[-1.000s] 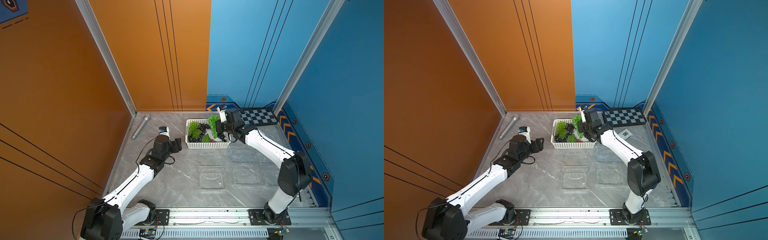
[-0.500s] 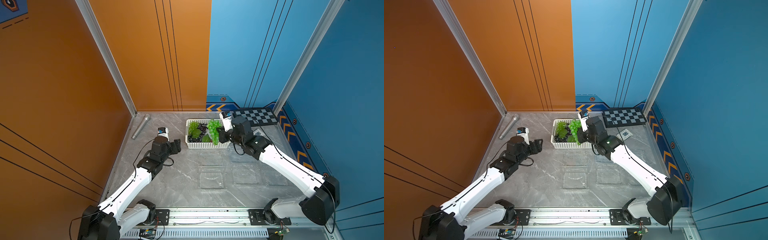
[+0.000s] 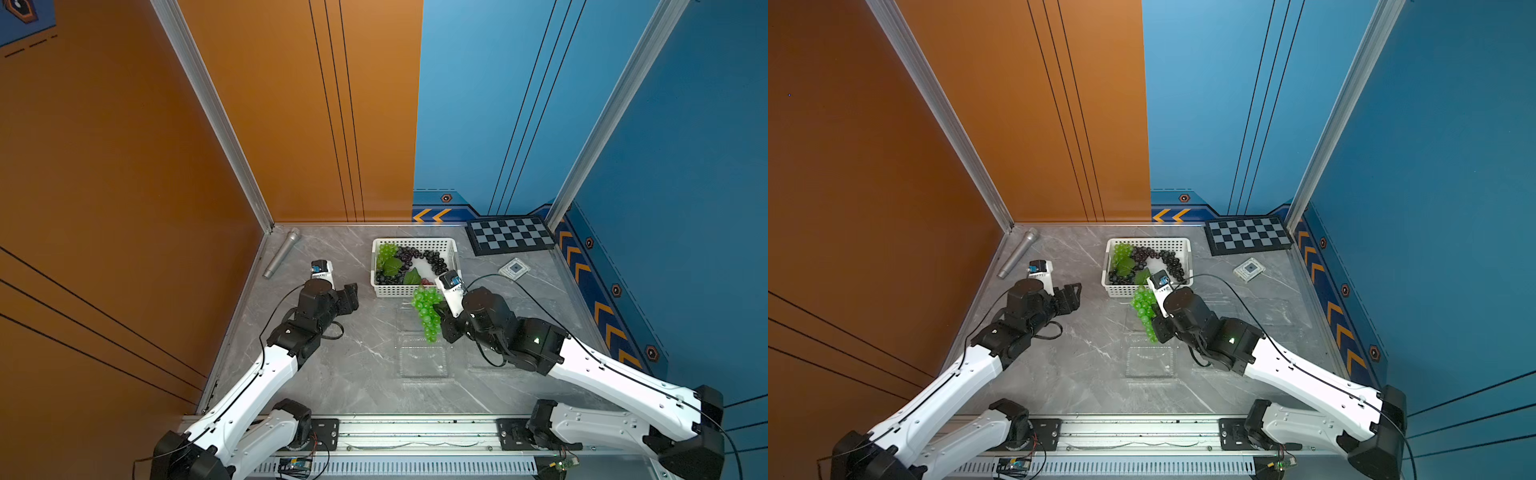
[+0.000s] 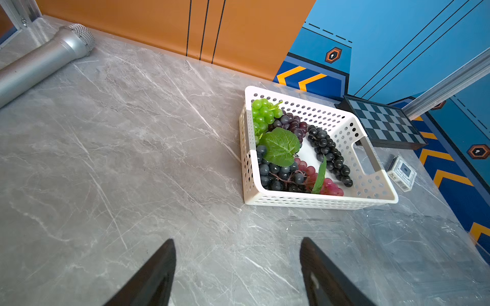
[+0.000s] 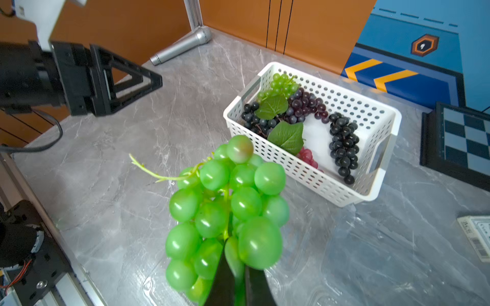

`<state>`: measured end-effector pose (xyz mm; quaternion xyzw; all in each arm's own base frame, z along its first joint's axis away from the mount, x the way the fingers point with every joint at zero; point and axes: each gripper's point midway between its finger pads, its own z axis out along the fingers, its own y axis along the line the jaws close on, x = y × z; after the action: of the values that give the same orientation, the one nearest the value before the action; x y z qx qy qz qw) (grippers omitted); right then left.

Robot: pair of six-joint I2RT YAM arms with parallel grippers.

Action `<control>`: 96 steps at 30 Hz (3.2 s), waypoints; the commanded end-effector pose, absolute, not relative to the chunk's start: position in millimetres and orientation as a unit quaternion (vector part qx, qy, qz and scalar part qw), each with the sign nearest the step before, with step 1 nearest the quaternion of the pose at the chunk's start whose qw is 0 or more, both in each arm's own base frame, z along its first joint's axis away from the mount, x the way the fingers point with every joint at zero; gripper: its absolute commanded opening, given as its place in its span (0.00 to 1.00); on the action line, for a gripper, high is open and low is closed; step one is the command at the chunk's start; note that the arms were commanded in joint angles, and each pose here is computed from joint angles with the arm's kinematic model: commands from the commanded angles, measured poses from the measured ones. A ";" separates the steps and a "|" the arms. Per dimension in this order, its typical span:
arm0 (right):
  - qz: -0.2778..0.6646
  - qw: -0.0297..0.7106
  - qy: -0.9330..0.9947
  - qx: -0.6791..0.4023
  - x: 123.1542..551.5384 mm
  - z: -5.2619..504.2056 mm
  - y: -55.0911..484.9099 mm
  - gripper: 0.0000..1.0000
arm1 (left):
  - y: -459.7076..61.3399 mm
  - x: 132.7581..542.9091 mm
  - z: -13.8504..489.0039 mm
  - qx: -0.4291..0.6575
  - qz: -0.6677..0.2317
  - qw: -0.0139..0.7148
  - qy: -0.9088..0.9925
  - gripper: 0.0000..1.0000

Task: Pack grapes into containers
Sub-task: Place the grape into the packing box, then pick up the grape from the basket.

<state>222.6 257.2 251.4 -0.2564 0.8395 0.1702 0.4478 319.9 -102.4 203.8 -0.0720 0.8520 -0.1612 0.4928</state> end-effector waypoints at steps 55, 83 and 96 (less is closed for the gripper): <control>0.098 0.360 0.885 -0.279 191.1 138.0 280.2 0.48 | -102.2 307.9 190.6 -0.079 -0.154 0.477 0.862 0.75; 0.173 0.443 0.872 -0.119 308.7 212.3 221.3 0.61 | -124.8 335.3 180.6 -0.067 -0.178 0.463 0.866 0.75; 0.154 0.401 0.898 -0.095 445.8 168.3 245.2 0.62 | -136.8 356.0 170.2 -0.062 -0.182 0.446 0.874 0.74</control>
<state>424.0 237.8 170.5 -0.0876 0.9012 0.1453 0.3988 349.8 -127.9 158.2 -0.0650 0.8821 -0.1607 0.4379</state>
